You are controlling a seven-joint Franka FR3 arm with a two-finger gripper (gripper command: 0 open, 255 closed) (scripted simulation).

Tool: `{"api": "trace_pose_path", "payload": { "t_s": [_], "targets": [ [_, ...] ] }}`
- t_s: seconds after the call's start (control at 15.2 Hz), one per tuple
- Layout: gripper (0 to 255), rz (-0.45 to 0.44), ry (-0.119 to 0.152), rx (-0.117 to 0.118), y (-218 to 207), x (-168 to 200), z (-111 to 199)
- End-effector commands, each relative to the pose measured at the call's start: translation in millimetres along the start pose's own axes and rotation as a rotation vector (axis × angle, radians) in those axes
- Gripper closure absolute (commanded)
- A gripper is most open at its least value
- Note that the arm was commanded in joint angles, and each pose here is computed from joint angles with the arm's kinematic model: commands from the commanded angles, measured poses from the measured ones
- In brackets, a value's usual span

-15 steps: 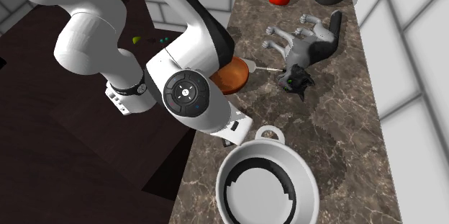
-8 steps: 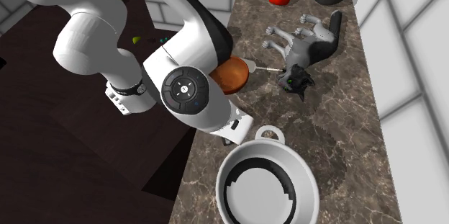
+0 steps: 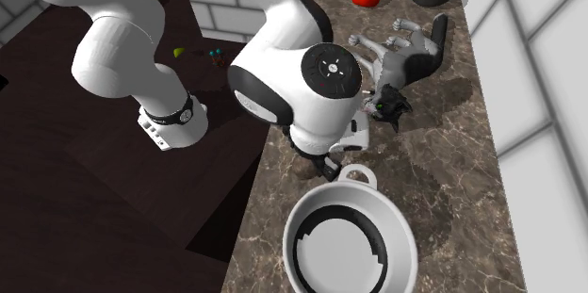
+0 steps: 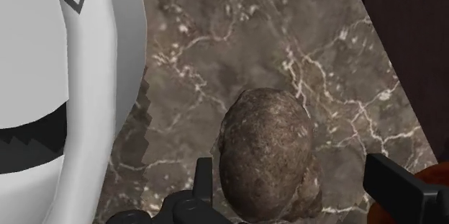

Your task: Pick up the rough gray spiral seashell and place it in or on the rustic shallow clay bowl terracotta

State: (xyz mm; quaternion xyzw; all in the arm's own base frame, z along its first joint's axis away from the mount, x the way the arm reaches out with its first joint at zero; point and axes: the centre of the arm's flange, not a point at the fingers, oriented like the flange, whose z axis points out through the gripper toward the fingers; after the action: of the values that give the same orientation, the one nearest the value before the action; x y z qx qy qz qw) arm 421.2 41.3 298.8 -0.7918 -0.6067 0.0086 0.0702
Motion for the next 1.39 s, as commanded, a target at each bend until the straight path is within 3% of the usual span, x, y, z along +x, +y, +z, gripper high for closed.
{"api": "trace_pose_path", "payload": {
  "t_s": [0.0,0.33,0.86,0.92,1.32],
  "targets": [
    [0,-0.067,-0.039,0.001,2,7,7],
    [0,-0.067,-0.039,0.001,2,6,37],
    [0,-0.067,-0.039,0.001,2,6,37],
    [255,-0.067,-0.039,0.001,2,6,37],
    [255,-0.067,-0.039,0.001,2,6,37]
  ]
}}
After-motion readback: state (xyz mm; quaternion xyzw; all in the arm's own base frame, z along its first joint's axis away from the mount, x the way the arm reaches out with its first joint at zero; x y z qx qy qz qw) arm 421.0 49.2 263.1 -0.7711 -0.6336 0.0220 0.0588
